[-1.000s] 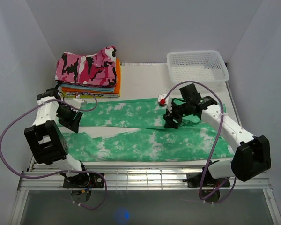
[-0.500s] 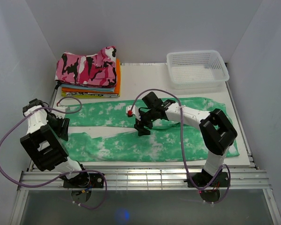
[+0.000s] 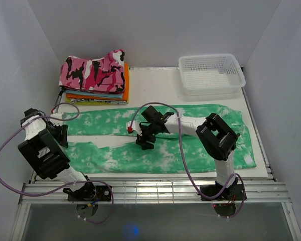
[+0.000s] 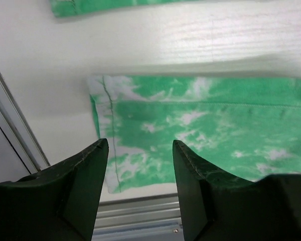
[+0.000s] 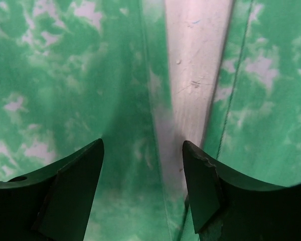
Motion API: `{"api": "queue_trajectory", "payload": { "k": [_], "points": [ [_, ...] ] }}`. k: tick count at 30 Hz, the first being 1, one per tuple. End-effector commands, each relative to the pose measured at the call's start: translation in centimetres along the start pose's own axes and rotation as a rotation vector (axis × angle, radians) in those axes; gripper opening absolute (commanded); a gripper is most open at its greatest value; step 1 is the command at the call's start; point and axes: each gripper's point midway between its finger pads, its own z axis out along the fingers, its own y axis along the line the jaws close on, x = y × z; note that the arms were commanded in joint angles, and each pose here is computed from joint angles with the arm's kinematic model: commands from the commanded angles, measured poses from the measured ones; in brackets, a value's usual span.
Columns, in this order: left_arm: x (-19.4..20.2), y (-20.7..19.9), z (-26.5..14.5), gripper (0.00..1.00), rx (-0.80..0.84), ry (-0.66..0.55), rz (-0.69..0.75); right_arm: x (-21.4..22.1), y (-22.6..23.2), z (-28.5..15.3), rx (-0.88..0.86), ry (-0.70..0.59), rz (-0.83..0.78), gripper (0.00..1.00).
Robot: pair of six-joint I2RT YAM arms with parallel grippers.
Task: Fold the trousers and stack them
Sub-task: Flatten the trousers out
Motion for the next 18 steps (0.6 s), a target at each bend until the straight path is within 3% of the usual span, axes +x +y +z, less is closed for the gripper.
{"api": "queue_trajectory", "payload": {
  "k": [1,8,11,14,15,16,17,18],
  "points": [
    [-2.7,1.7,0.8,0.65,-0.033,-0.097,0.019,-1.6,-1.9,0.4,0.066,-0.022,-0.052,0.69],
    [-2.9,2.9,3.2,0.65,-0.008,-0.059,-0.015,-1.0,-3.4,1.4,0.117,0.005,-0.048,0.64],
    [-2.6,2.4,4.0,0.60,0.020,-0.047,-0.036,-0.8,-3.3,1.5,0.115,0.015,-0.054,0.49],
    [-1.9,2.2,4.4,0.43,0.024,-0.029,-0.046,-0.9,-3.1,1.0,0.115,0.017,-0.063,0.29],
    [-1.8,2.3,4.2,0.27,0.012,-0.026,-0.049,-0.8,-2.9,0.7,0.119,0.020,-0.061,0.14],
    [-1.8,2.6,3.8,0.22,-0.005,-0.033,-0.053,-1.2,-2.9,0.1,0.133,0.016,-0.065,0.08],
    [-2.2,3.2,2.5,0.07,-0.033,-0.067,-0.064,-1.4,-2.7,-0.9,0.148,0.010,-0.064,0.08],
    [-2.4,3.6,1.5,0.00,-0.057,-0.079,-0.075,-1.5,-2.2,-1.4,0.147,0.005,-0.057,0.08]
  ]
}}
